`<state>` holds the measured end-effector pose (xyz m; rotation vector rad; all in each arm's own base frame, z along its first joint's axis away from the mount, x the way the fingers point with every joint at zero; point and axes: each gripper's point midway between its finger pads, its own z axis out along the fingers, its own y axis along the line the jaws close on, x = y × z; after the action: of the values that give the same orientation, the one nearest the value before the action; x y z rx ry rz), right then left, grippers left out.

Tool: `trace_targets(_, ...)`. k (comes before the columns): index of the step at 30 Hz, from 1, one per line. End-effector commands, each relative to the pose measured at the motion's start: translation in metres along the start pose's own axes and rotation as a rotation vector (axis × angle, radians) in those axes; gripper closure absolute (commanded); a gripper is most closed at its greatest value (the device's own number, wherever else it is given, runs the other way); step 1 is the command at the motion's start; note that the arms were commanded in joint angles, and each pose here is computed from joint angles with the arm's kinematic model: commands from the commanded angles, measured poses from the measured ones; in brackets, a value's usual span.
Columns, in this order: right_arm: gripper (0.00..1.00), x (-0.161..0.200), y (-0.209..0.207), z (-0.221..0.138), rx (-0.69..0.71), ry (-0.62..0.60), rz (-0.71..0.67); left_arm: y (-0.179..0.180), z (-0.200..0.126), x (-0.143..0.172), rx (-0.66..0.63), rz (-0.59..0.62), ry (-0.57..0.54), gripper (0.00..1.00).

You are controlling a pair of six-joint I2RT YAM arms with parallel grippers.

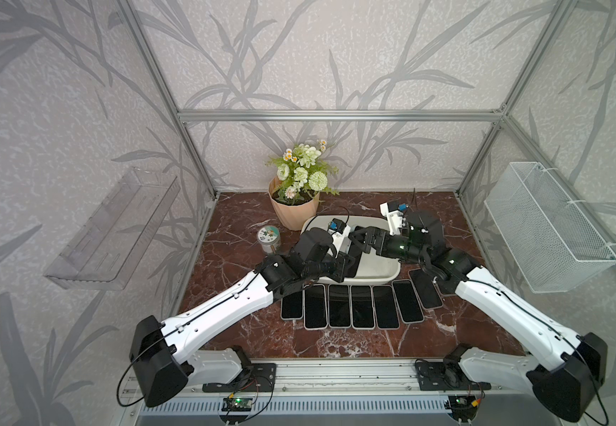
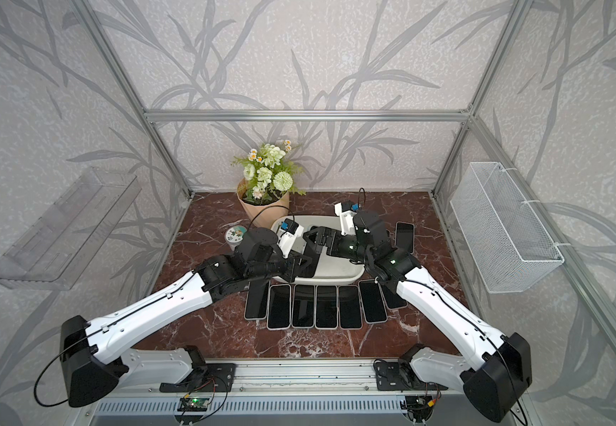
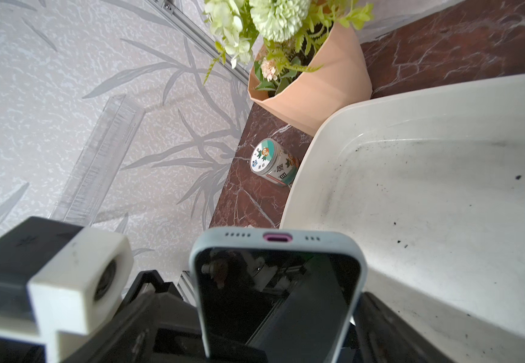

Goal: Take the phone out of the storage box
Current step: Place the phone at the center of the board.

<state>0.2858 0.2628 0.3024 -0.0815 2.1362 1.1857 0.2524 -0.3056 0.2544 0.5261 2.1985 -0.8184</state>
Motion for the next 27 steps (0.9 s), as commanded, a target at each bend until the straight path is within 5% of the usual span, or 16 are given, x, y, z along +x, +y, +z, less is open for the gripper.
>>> trace_targets(1, 0.01, -0.019, 0.007, -0.026, 0.024, -0.096, -0.07, -0.002, -0.012, -0.016, 0.033, -0.046, -0.076, 1.0)
trace_targets(10, 0.01, -0.009, -0.022, -0.047, 0.098, -0.108, -0.045, 0.027, -0.033, 0.011, -0.03, -0.128, -0.041, 1.0)
trace_targets(20, 0.01, 0.012, -0.036, -0.03, 0.071, -0.044, 0.007, 0.1, -0.12, 0.072, -0.351, -0.198, 0.033, 1.0)
trace_targets(27, 0.01, 0.021, -0.043, -0.025, 0.067, -0.022, 0.02, 0.138, -0.125, 0.106, -0.534, -0.227, 0.147, 1.0)
